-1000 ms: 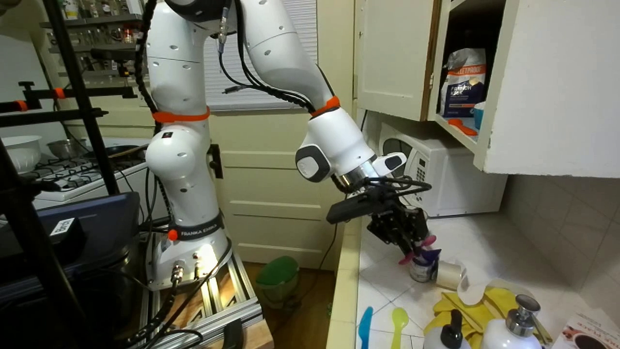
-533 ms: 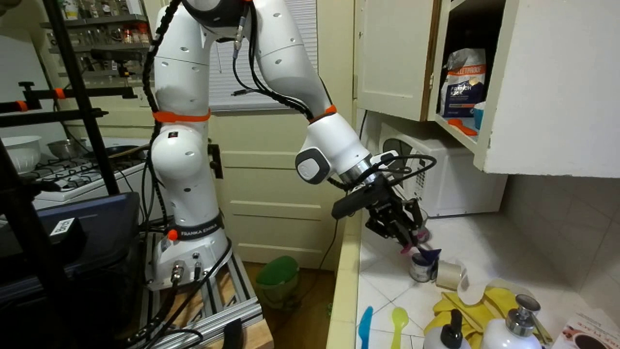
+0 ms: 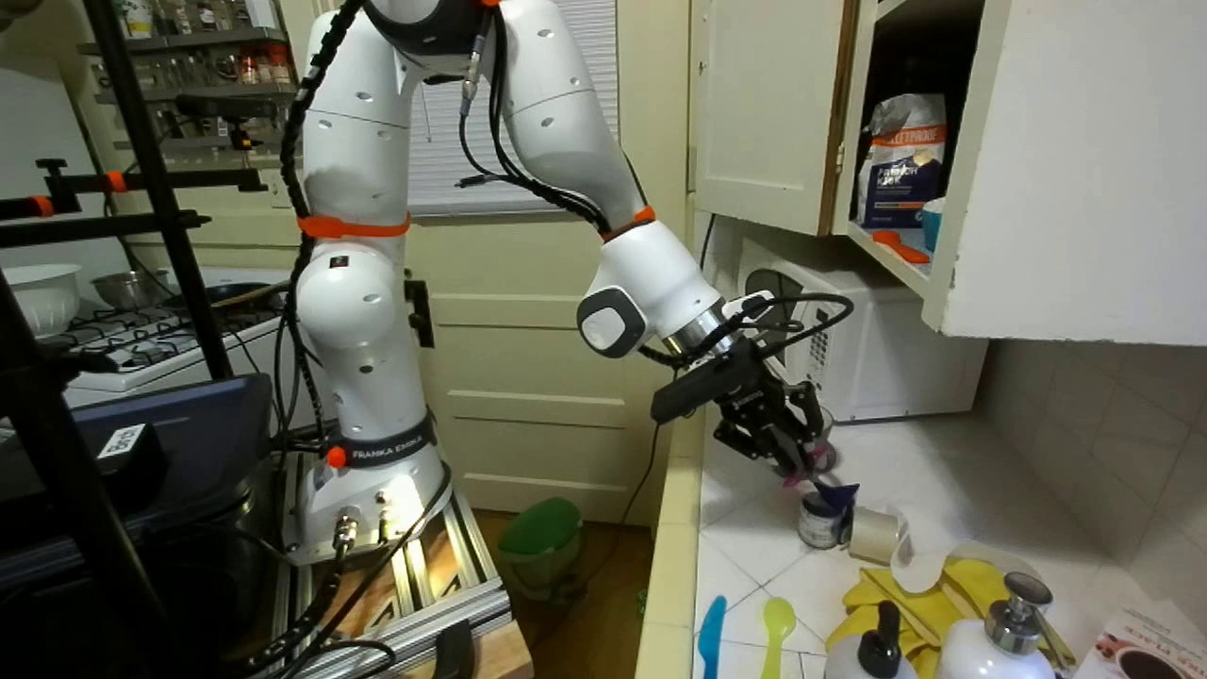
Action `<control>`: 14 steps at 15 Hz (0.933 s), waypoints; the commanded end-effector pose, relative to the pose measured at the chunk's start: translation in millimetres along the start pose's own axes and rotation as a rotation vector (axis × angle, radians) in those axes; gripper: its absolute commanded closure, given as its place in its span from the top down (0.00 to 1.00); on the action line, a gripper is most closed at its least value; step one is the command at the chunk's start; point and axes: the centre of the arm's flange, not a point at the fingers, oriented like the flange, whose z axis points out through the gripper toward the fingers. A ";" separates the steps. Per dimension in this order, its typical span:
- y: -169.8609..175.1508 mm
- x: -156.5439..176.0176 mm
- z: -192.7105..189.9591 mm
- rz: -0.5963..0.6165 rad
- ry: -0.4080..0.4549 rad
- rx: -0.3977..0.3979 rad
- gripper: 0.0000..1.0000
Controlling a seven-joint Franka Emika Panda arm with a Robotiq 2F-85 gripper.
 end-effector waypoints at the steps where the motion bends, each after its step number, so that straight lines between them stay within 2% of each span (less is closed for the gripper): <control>1: 2.3 14.3 8.0 -0.069 -0.014 -0.042 0.06; 6: 5.6 36.6 11.1 -0.148 -0.012 -0.089 0.06; 14: -11.3 61.3 -14.8 -0.302 0.037 -0.214 0.06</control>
